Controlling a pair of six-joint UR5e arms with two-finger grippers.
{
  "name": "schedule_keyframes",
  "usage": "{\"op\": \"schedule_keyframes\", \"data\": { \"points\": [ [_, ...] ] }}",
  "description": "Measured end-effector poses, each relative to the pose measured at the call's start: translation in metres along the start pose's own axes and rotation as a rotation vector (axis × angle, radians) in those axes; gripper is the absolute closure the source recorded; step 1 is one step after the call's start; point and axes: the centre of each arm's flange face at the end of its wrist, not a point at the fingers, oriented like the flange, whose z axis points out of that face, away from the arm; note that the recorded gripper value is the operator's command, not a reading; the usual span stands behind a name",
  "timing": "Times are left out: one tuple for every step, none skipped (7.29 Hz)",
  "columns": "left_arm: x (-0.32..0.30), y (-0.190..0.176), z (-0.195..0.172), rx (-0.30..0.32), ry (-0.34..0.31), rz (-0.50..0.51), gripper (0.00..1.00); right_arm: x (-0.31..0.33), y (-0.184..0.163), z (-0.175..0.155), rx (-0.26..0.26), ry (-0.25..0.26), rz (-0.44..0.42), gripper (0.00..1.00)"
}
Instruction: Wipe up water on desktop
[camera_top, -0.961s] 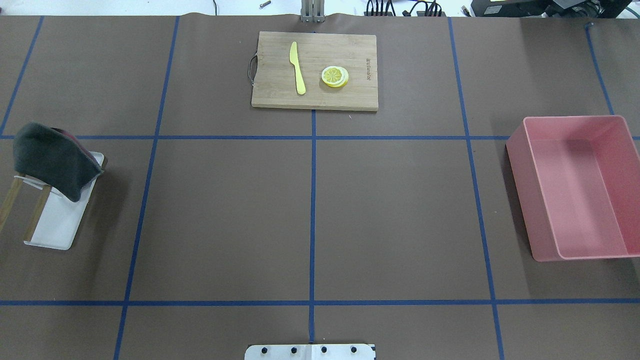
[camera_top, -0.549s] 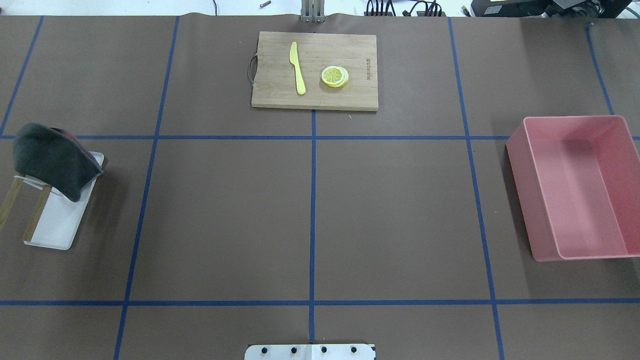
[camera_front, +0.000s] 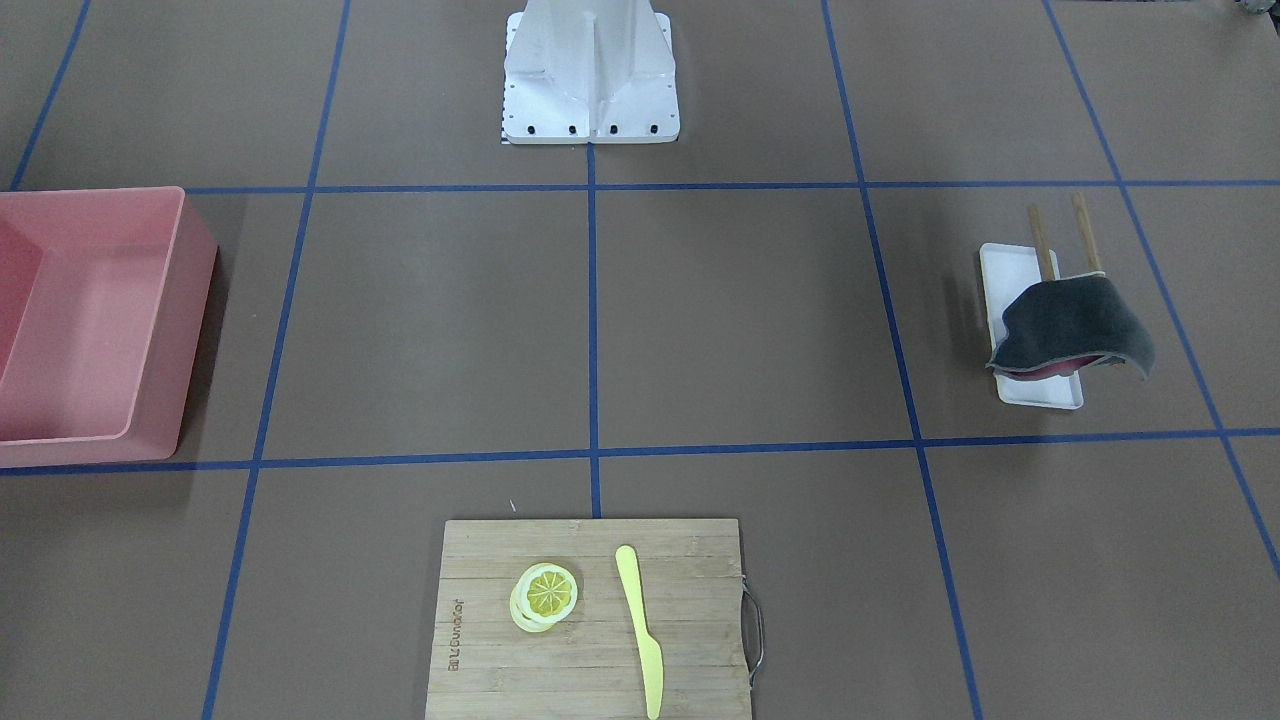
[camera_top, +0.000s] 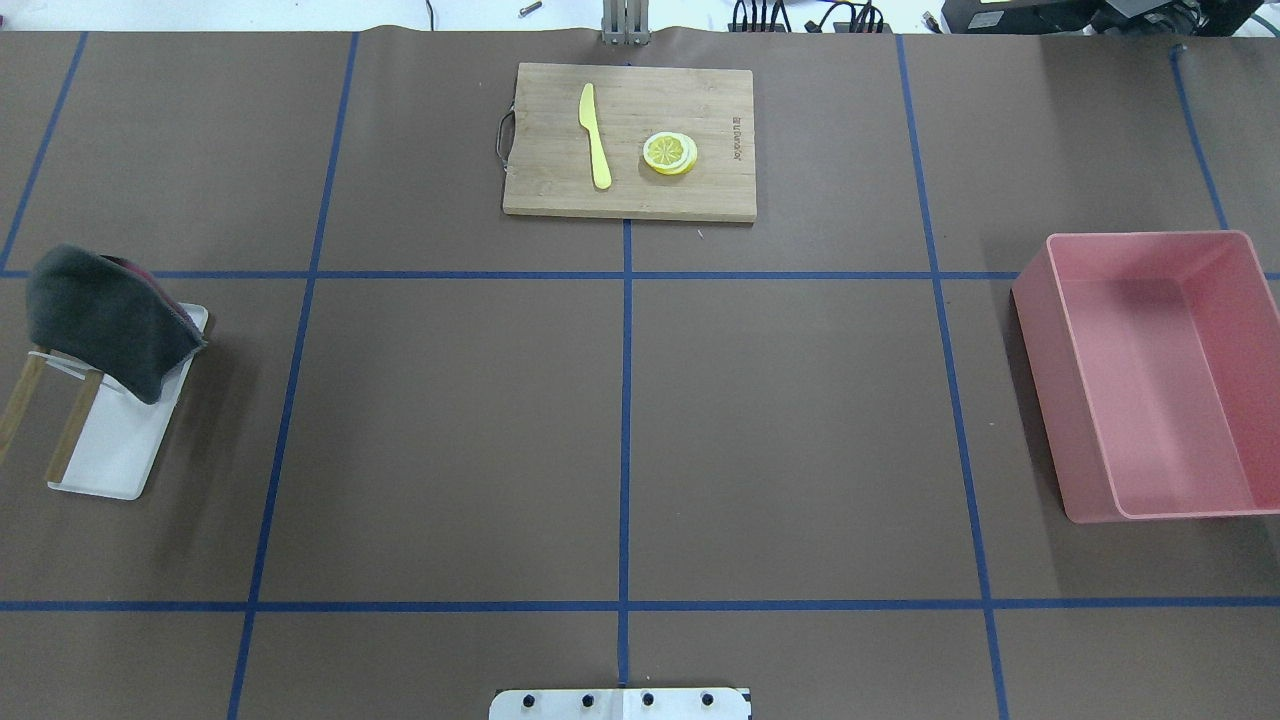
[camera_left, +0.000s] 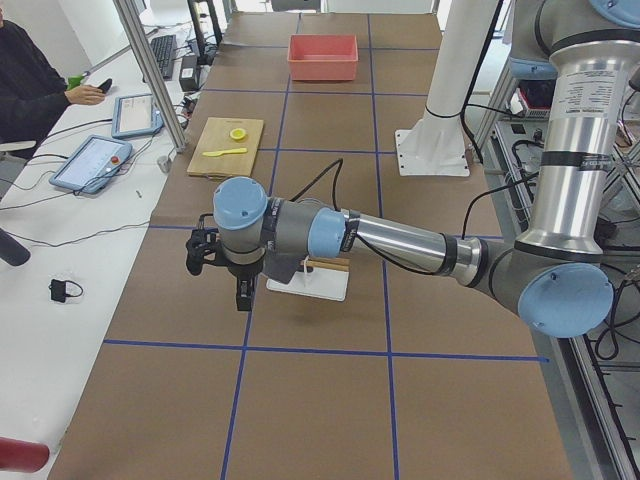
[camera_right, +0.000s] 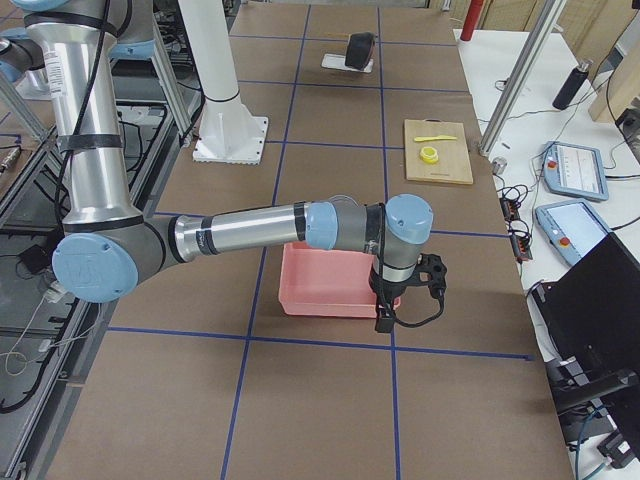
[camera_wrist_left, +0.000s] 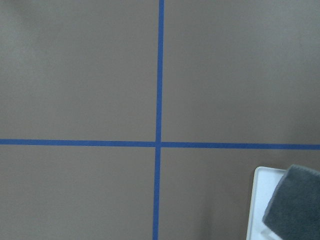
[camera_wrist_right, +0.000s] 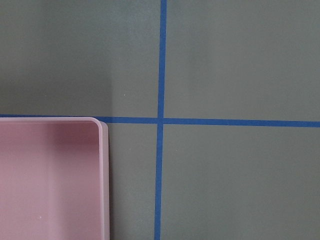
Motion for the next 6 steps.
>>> {"op": "schedule_keyframes", "data": {
  "points": [
    [0.013,0.000,0.008,-0.018,0.023,-0.005,0.02,-0.002,-0.001,0.004,-0.008,-0.002,0.002,0.00],
    [0.018,0.000,0.012,-0.028,0.037,-0.004,0.02,-0.005,-0.001,0.008,-0.014,-0.003,0.001,0.00],
    [0.023,0.001,0.013,-0.032,0.062,-0.012,0.02,-0.008,-0.001,0.009,-0.017,-0.019,0.000,0.00],
    [0.033,0.001,0.017,-0.038,0.097,-0.036,0.02,-0.012,-0.001,0.010,-0.020,-0.059,0.008,0.00],
    [0.051,0.003,0.030,-0.052,0.122,-0.054,0.02,-0.015,0.000,0.011,-0.021,-0.102,0.019,0.00],
    [0.076,0.006,0.052,-0.073,0.136,-0.066,0.02,-0.016,0.001,0.012,-0.021,-0.125,0.021,0.00]
  ]
}}
